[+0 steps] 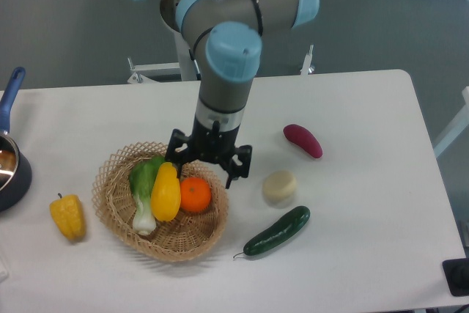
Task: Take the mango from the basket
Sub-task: 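Lower the gripper into the basket over the yellow mango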
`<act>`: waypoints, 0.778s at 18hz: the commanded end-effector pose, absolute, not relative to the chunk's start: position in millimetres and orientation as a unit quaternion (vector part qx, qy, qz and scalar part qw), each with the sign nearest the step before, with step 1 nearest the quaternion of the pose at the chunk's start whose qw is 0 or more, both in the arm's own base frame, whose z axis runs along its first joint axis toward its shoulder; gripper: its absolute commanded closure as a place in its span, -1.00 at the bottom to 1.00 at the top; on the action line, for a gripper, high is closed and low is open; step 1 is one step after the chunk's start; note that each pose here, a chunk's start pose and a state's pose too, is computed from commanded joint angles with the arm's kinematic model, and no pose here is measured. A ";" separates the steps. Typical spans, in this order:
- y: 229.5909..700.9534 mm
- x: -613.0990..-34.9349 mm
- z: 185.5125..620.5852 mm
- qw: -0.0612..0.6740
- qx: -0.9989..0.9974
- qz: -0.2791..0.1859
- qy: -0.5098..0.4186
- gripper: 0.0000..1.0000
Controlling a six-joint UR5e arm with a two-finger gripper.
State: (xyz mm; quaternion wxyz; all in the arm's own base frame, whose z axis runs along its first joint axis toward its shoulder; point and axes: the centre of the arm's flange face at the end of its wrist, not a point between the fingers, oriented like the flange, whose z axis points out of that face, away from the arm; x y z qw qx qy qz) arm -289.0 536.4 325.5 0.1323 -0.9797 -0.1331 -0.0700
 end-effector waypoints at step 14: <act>570.1 -260.8 269.6 0.107 -0.985 -0.086 -0.100 -1.00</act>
